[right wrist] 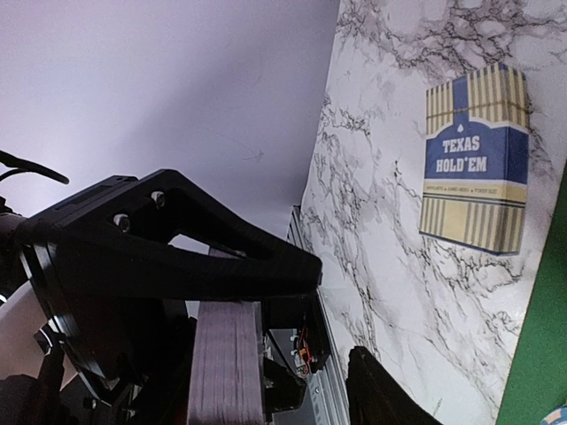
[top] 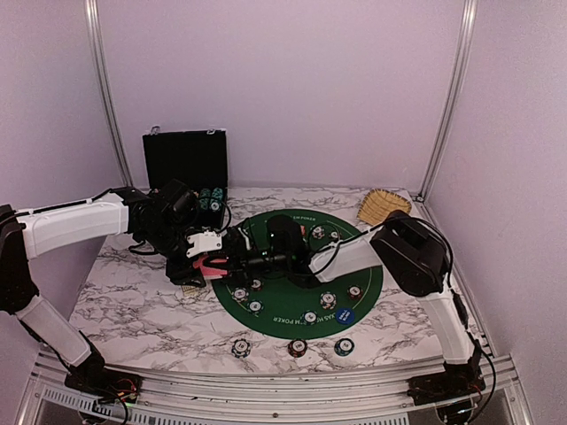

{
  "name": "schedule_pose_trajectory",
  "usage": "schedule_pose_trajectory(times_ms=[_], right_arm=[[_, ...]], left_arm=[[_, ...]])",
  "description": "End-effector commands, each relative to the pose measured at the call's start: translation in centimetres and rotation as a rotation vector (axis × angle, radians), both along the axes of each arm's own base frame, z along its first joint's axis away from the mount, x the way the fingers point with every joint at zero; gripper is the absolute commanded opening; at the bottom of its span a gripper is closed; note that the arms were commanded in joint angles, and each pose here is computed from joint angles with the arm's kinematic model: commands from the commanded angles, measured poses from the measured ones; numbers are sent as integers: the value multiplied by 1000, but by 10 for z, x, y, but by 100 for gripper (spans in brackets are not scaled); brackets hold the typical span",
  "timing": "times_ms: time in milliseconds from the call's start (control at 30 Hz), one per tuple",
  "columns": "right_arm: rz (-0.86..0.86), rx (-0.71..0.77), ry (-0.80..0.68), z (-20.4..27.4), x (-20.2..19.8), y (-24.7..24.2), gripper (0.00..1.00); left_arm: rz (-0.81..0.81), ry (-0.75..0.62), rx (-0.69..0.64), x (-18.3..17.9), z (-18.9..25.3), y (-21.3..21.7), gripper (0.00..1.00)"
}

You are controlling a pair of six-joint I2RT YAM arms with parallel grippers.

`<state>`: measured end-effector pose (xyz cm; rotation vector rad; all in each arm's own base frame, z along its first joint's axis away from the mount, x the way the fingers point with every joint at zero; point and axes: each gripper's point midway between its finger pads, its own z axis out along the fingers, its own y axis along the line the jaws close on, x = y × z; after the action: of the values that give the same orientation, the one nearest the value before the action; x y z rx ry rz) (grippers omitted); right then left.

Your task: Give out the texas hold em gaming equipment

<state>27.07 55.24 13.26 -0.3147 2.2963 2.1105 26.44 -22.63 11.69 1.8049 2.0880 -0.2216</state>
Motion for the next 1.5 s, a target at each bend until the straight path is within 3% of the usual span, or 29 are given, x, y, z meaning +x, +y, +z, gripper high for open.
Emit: schedule_pose_trajectory(times_ms=[0, 600, 1467], right_arm=[[-8, -45, -8, -4, 1, -9, 51], [1, -40, -60, 23, -7, -24, 51], [-9, -50, -68, 36, -8, -40, 13]], left_arm=[[-11, -37, -39, 3, 18, -5, 41], [-14, -34, -27, 3, 14, -3, 41], [-14, -36, -5, 3, 10, 0, 41]])
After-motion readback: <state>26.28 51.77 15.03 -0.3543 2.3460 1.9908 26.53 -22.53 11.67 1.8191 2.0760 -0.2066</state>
